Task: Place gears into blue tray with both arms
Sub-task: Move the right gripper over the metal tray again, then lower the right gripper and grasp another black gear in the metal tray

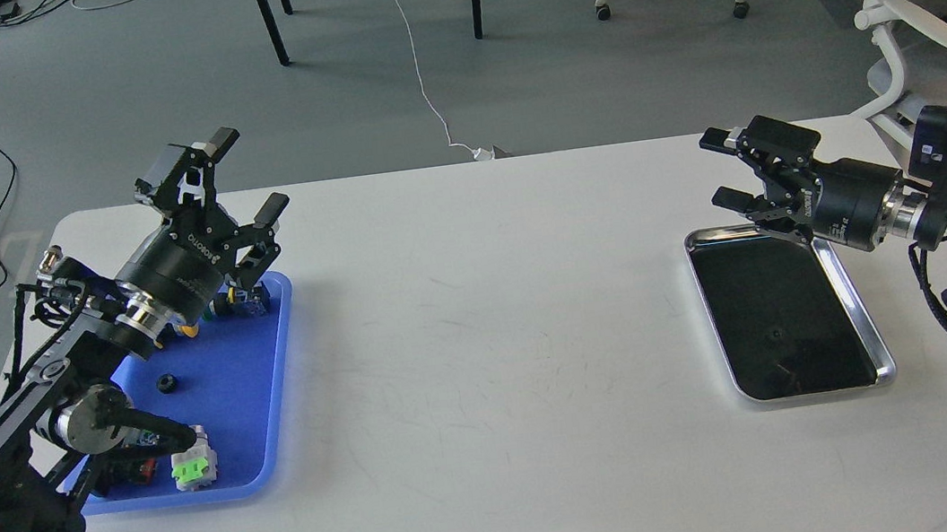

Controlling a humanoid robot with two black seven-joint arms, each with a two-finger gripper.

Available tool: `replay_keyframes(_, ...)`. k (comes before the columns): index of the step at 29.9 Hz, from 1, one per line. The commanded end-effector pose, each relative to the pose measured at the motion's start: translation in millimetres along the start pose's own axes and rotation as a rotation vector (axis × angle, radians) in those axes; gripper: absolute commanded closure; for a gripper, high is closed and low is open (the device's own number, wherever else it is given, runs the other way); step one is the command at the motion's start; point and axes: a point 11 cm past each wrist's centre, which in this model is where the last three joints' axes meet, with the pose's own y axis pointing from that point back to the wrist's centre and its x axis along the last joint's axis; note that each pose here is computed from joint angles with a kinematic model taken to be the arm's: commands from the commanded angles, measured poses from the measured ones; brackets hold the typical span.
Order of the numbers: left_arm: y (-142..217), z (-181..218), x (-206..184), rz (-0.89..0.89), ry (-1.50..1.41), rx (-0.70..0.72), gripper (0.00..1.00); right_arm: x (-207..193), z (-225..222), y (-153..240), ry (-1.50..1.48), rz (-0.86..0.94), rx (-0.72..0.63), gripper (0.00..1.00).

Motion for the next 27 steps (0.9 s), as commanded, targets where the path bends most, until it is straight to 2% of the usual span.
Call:
replay_keyframes(1,0,1,0,0.000,-0.002,0.000,0.02,4,-11,1,0.324,-0.170,-0.156,0.01)
replay_keyframes(6,0,1,1,0.000,-0.004,0.001,0.02,7,-14,14,0.749,-0.392,-0.360,0.01)
replay_keyframes(12,-1,1,0,-0.003,0.000,-0.003,0.02,0,20,29,1.054,-0.622,-0.560,0.01)
replay_keyframes(21,0,3,0,-0.006,-0.003,-0.004,0.02,-22,44,28,1.072,-0.728,-0.583,0.03)
replay_keyframes(27,0,4,-1,-0.009,-0.006,-0.005,0.02,-32,51,20,1.060,-0.750,-0.573,0.11)
